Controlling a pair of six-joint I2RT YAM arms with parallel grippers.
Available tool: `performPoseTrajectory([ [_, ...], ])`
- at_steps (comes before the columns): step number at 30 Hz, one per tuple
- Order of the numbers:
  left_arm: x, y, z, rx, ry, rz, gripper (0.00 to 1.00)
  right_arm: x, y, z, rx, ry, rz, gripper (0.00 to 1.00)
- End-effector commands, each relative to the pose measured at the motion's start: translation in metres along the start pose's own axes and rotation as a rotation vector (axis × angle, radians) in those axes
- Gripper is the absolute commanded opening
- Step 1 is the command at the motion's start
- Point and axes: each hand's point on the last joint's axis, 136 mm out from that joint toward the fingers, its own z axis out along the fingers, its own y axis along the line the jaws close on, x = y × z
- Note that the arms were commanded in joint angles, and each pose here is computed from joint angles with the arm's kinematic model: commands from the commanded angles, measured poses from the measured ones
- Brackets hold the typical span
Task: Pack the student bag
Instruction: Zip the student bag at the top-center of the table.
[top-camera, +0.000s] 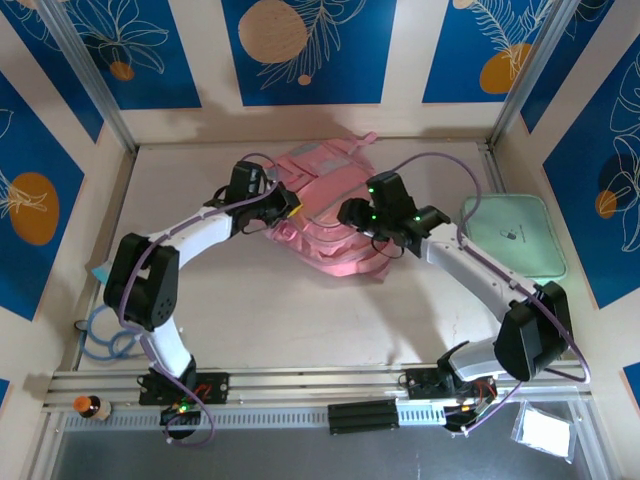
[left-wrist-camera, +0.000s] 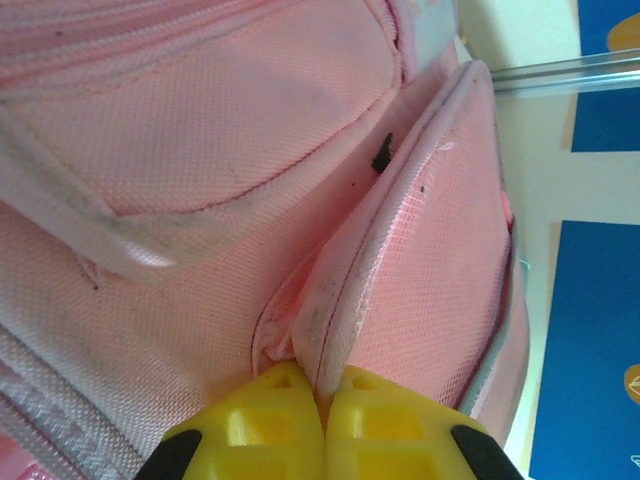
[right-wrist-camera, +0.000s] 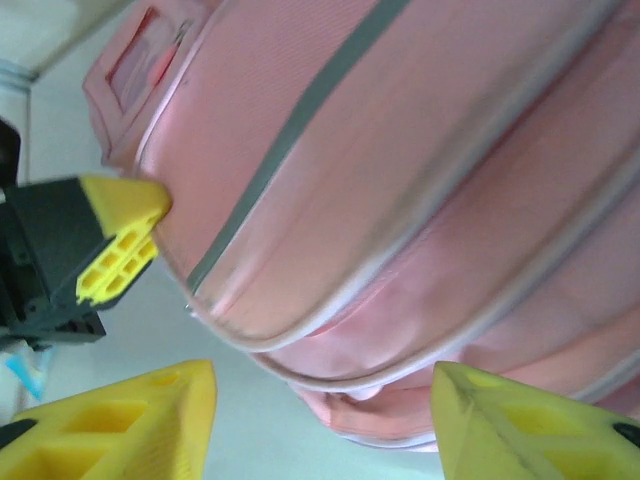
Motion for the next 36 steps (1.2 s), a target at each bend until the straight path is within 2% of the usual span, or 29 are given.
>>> performPoseTrajectory([
  [1,0.008,-0.045,0.011,0.144,-0.008,0.027,0.0,0.003,0.007,0.005,0.089,-0.032,-0.139,0.56],
  [6,0.019,-0.056,0.024,0.16,0.004,0.016,0.0,0.023,0.022,0.023,0.14,0.002,-0.225,0.49],
  [17,0.028,-0.055,0.029,0.154,0.031,0.021,0.0,0.033,0.014,0.054,0.233,0.014,-0.159,0.29],
  [26,0.029,-0.052,0.03,0.151,0.033,0.01,0.0,0.019,0.017,0.063,0.272,-0.046,-0.169,0.27],
  [31,0.029,-0.053,0.03,0.156,0.031,0.003,0.0,0.015,0.008,0.064,0.339,-0.061,-0.142,0.21],
  [36,0.028,-0.054,0.03,0.158,0.029,0.001,0.0,0.011,0.004,0.064,0.359,-0.077,-0.136,0.2],
])
